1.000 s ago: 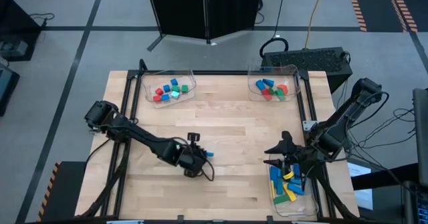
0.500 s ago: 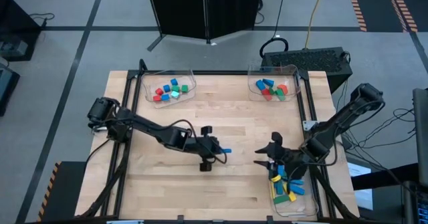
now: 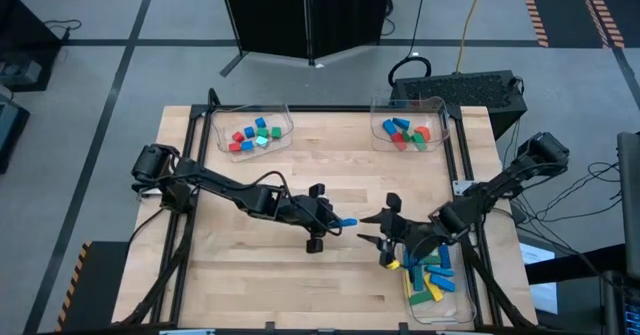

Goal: Sort blocks by size
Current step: Put the blue rectangular block into the bottom right transparent bin

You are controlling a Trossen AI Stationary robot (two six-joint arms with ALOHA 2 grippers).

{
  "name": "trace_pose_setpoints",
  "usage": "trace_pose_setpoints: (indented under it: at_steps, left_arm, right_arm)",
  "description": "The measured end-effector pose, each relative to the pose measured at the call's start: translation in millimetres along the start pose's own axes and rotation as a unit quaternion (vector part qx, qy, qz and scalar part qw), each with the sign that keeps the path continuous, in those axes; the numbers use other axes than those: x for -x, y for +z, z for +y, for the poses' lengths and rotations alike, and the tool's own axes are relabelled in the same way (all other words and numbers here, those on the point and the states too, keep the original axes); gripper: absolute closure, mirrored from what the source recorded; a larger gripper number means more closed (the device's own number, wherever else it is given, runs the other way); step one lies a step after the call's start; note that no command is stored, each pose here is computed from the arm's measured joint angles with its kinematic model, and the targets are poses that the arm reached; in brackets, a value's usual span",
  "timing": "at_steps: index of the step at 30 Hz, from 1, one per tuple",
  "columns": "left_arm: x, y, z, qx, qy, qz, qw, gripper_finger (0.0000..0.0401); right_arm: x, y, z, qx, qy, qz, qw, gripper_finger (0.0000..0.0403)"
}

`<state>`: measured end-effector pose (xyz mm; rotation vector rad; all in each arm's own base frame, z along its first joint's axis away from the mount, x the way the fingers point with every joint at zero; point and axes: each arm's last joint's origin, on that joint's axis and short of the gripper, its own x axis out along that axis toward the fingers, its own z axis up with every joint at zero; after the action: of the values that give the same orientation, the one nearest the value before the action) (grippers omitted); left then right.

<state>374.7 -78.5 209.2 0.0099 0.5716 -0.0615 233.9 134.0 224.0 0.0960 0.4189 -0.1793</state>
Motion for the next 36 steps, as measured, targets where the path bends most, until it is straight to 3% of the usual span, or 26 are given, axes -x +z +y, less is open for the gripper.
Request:
trace_pose_setpoints:
  at_steps: [5, 20, 24, 29, 36]
  left_arm:
    - [0, 0, -1, -0.012, -0.001, 0.002, 1.000, 0.0354]
    - [1, 6, -1, -0.033, -0.003, -0.029, 0.999, 0.0354]
    - [1, 6, -2, -0.034, -0.003, -0.029, 0.999, 0.0354]
    - [1, 6, -2, -0.033, -0.005, -0.029, 0.999, 0.0353]
    - [1, 6, -2, -0.035, -0.005, -0.028, 0.999, 0.0353]
  right_arm:
    - [-6, 3, -8, -0.009, -0.017, -0.002, 1.000, 0.0232]
    - [-24, 3, -14, -0.014, 0.004, 0.012, 1.000, 0.0233]
    - [-25, 4, -14, -0.009, 0.003, 0.009, 1.000, 0.0269]
    - [-25, 3, -14, 0.019, 0.007, 0.011, 1.000, 0.0366]
    - [-24, 3, -14, 0.025, 0.014, 0.015, 0.999, 0.0367]
